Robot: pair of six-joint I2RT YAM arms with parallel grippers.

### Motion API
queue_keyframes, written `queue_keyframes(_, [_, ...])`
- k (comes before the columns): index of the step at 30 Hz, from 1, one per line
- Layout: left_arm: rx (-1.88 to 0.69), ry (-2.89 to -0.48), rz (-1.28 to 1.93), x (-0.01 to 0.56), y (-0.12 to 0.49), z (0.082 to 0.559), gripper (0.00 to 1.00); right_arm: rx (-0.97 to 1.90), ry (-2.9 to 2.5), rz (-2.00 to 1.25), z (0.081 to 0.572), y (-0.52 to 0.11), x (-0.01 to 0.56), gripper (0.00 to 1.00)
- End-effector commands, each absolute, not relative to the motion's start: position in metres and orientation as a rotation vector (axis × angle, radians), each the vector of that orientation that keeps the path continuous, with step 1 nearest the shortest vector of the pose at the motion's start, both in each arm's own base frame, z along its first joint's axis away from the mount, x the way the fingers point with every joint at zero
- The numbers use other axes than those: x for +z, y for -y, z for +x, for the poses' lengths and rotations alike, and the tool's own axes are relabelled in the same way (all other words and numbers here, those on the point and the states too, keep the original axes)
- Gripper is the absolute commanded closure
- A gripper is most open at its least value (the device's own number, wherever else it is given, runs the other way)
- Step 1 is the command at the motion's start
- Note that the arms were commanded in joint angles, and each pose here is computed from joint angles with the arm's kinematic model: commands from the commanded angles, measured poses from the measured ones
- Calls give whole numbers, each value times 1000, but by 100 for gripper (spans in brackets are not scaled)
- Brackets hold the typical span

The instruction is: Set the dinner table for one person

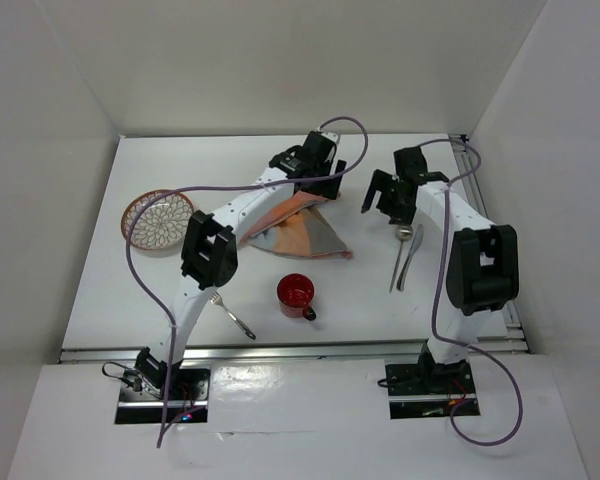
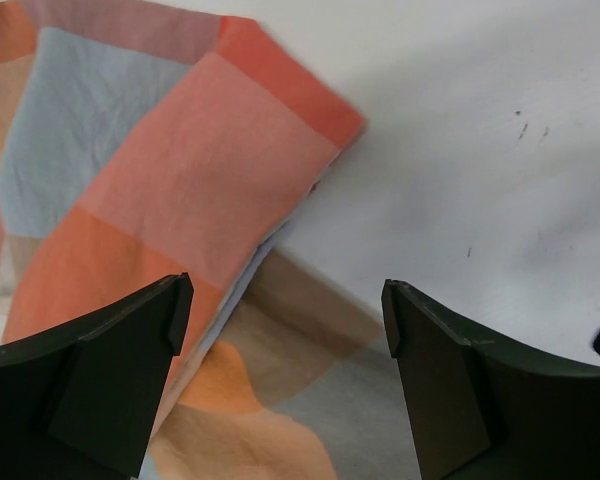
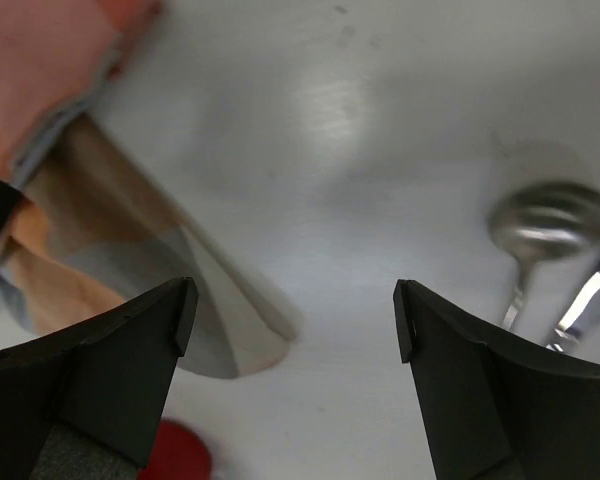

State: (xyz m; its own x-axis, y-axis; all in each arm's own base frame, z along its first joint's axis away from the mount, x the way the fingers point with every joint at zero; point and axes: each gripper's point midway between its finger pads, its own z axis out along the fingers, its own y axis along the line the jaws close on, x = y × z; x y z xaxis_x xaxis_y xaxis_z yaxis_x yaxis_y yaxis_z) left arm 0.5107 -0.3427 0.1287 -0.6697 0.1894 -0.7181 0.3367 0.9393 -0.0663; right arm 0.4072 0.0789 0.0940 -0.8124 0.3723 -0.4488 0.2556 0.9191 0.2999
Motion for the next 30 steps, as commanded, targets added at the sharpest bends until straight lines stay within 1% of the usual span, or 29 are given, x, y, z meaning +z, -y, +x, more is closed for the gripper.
queue_keyframes(1, [-256, -2210, 282, 183, 330, 526, 5, 488, -2429, 307, 455, -124, 127, 8])
queue_keyframes(2, [-233, -2208, 259, 189, 317, 526, 5, 510, -2476, 296, 462, -134, 107, 10])
queue_keyframes(3, [-213, -2169, 217, 218, 300, 524, 5, 520, -2436, 285, 483, -138, 118, 10])
queue_keyframes(4, [-183, -2190, 192, 213, 287, 520, 5, 524, -2438, 274, 491, -144, 114, 11])
queue_keyframes(5, [-155, -2181, 159, 221, 271, 521, 5, 544, -2482, 263, 497, -154, 91, 11])
queue_keyframes(6, [-132, -2183, 140, 226, 259, 519, 5, 558, -2492, 272, 504, -157, 86, 13])
queue_keyframes(7, [-116, -2193, 115, 228, 249, 516, 5, 580, -2450, 256, 522, -162, 99, 15])
queue_keyframes(8, [-109, -2179, 81, 242, 231, 516, 5, 585, -2447, 244, 529, -169, 95, 16])
queue_keyframes(9, [-106, -2181, 54, 247, 223, 515, 5, 597, -2482, 246, 534, -178, 74, 16])
queue_keyframes(10, [-106, -2195, 48, 248, 215, 513, 5, 600, -2445, 229, 549, -185, 85, 17])
queue_keyframes(11, [-110, -2219, 38, 242, 210, 512, 5, 603, -2450, 219, 553, -192, 81, 18])
queue_keyframes(12, [-95, -2221, 9, 245, 196, 514, 5, 583, -2491, 216, 555, -199, 56, 18])
queue_keyframes(13, [-106, -2235, -10, 243, 191, 514, 5, 556, -2504, 215, 559, -197, 49, 18])
queue_keyframes(14, [-106, -2246, -15, 241, 186, 514, 5, 556, -2478, 195, 568, -207, 57, 18])
queue_keyframes(15, [-112, -2247, -51, 241, 177, 518, 5, 543, -2489, 175, 568, -212, 52, 18])
queue_keyframes(16, [-111, -2278, -50, 225, 175, 522, 5, 519, -2510, 185, 569, -210, 39, 18])
queue_keyframes(17, [-122, -2300, -48, 215, 175, 524, 5, 527, -2502, 170, 569, -217, 43, 18])
queue_keyframes(18, [-135, -2293, -70, 218, 172, 532, 5, 507, -2499, 165, 570, -215, 42, 21])
queue_keyframes(19, [-138, -2333, -71, 193, 177, 539, 6, 501, -2515, 167, 567, -214, 36, 24])
queue_keyframes(20, [-179, -2320, -69, 196, 180, 550, 6, 498, -2525, 169, 563, -212, 32, 28])
queue_keyframes(21, [-198, -2337, -75, 187, 185, 553, 6, 492, -2541, 172, 559, -211, 26, 36])
queue_keyframes(22, [-209, -2344, -81, 178, 183, 561, 6, 510, -2528, 165, 559, -213, 31, 54])
queue_keyframes(24, [-249, -2389, -70, 148, 194, 571, 6, 511, -2532, 130, 555, -213, 33, 75])
queue_keyframes(25, [-271, -2399, -92, 137, 193, 576, 6, 518, -2509, 126, 557, -213, 47, 86])
queue_keyframes(26, [-299, -2381, -108, 133, 192, 585, 6, 513, -2508, 111, 555, -212, 52, 100])
queue_keyframes(28, [-314, -2414, -125, 109, 190, 589, 9, 503, -2524, 98, 546, -209, 53, 100])
queue_keyframes(30, [-297, -2445, -141, 96, 182, 587, 9, 501, -2495, 90, 544, -201, 74, 100])
